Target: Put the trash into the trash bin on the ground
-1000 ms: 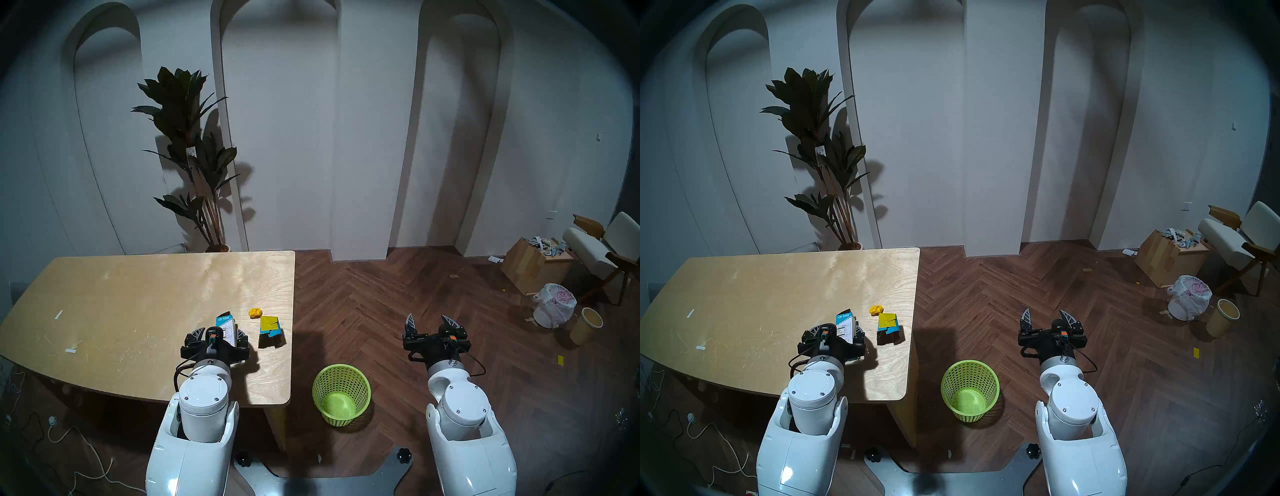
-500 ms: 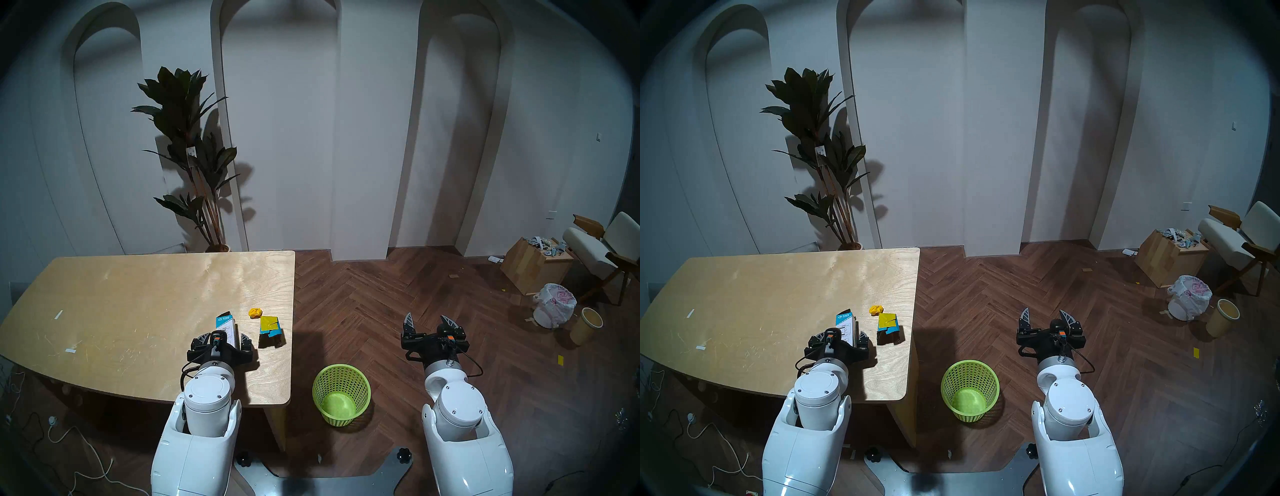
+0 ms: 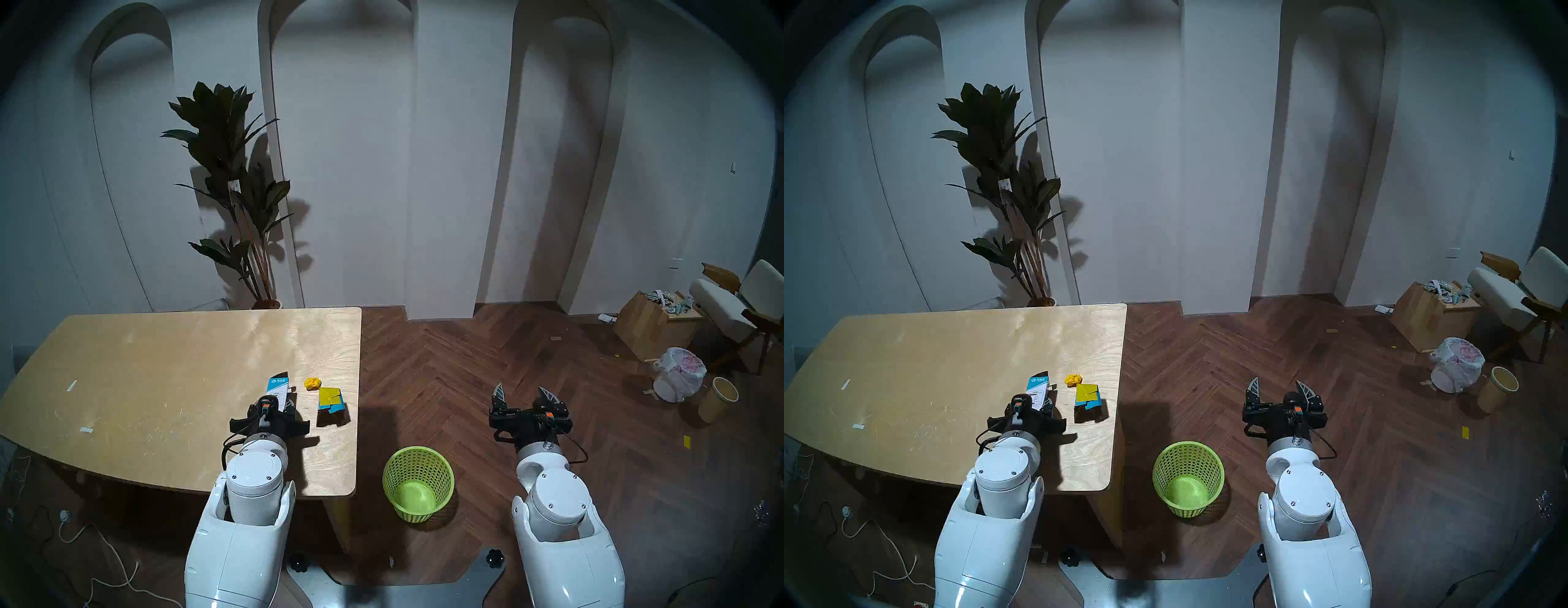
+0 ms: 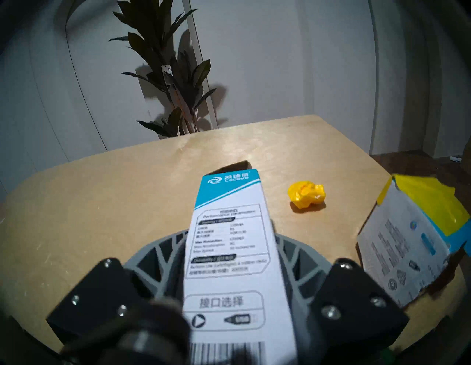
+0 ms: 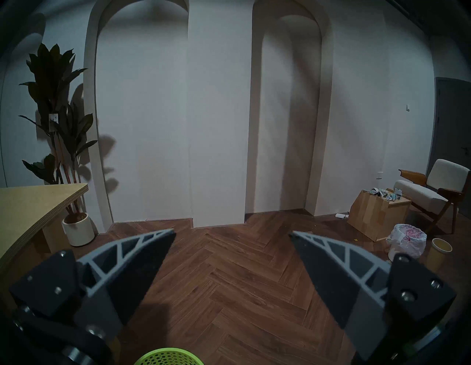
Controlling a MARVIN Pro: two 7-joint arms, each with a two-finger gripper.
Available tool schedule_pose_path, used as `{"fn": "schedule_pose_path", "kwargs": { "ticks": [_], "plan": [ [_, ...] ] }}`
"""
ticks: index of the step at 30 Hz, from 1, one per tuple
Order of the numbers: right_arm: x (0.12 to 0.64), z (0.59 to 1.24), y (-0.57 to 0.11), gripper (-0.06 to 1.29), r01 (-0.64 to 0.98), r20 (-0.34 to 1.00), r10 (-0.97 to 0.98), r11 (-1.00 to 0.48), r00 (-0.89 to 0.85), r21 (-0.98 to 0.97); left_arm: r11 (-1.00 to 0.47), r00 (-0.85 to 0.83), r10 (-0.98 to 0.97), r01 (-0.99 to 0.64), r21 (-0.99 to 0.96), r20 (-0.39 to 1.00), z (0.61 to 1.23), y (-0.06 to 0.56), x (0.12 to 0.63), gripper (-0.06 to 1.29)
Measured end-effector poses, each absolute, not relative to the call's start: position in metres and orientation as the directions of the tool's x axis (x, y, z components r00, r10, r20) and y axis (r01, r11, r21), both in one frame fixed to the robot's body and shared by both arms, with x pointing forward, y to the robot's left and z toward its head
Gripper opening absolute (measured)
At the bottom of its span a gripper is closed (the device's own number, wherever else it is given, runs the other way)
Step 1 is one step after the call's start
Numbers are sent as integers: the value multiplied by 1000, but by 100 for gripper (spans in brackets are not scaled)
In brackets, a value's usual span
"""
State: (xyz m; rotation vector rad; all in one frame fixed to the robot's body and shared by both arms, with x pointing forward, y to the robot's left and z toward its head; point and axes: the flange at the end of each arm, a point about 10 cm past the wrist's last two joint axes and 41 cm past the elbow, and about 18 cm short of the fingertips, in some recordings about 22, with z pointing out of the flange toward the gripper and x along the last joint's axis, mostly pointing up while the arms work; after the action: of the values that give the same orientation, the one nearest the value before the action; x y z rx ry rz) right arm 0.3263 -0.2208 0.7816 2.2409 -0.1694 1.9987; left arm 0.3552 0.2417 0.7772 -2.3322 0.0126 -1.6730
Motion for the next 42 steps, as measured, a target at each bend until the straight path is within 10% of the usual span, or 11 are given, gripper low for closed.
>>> {"fn": "schedule_pose_path", "kwargs": {
  "ticks": [42],
  "plan": [
    [311,765,-327,122,-426,984,69,-895,162,133,-926,152,-235,-336,-173,960,822,59,443,59]
  ]
}}
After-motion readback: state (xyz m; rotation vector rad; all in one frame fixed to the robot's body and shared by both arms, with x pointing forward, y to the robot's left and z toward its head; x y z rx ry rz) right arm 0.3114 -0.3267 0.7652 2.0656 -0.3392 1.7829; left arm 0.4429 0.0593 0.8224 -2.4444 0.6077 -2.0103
